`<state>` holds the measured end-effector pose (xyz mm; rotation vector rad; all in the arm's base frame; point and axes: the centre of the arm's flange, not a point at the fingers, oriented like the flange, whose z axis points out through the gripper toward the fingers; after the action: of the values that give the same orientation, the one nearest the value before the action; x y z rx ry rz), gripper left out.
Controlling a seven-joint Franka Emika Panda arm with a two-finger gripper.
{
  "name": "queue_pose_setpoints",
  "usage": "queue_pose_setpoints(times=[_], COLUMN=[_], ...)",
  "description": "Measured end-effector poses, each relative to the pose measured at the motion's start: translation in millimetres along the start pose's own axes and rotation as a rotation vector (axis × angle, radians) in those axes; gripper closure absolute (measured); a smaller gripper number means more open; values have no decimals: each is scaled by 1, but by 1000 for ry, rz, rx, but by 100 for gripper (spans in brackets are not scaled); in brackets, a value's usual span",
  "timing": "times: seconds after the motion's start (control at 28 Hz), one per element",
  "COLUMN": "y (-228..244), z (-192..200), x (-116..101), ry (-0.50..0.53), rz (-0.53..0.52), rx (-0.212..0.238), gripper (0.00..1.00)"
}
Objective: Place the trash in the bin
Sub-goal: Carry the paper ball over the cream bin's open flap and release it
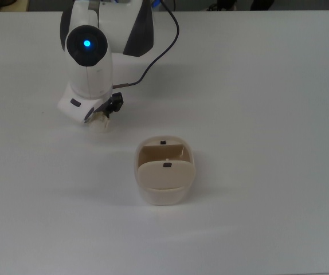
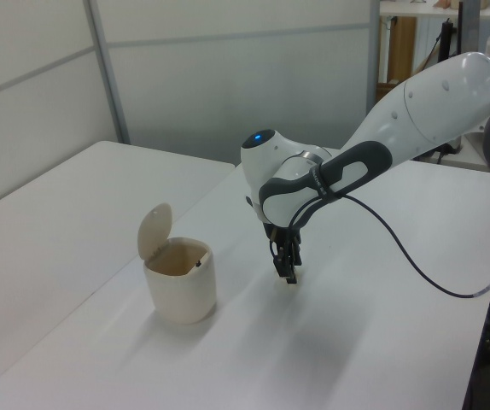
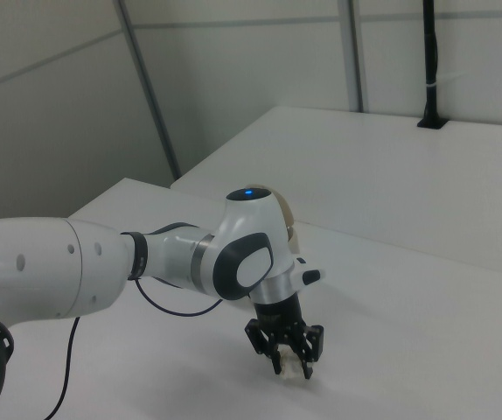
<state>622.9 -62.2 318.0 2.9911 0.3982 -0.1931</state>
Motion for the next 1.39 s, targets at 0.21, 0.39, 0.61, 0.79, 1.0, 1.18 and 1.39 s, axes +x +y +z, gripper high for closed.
queue_pose_setpoints(times=[0.21, 0.39, 0.61, 0.79, 1.0, 1.18, 1.39], y=[5, 6, -23, -60, -90, -106, -110], z=[-21, -67, -141, -173, -177, -173, -178], x=[5, 14, 32, 49, 69, 80, 80], ry=[40, 123, 256, 385, 508, 560, 570], rz=[6, 6, -9, -38, -41, -10, 33], rx=[-15, -43, -70, -43, -10, 15, 29], gripper=[61, 61, 61, 61, 57, 40, 14])
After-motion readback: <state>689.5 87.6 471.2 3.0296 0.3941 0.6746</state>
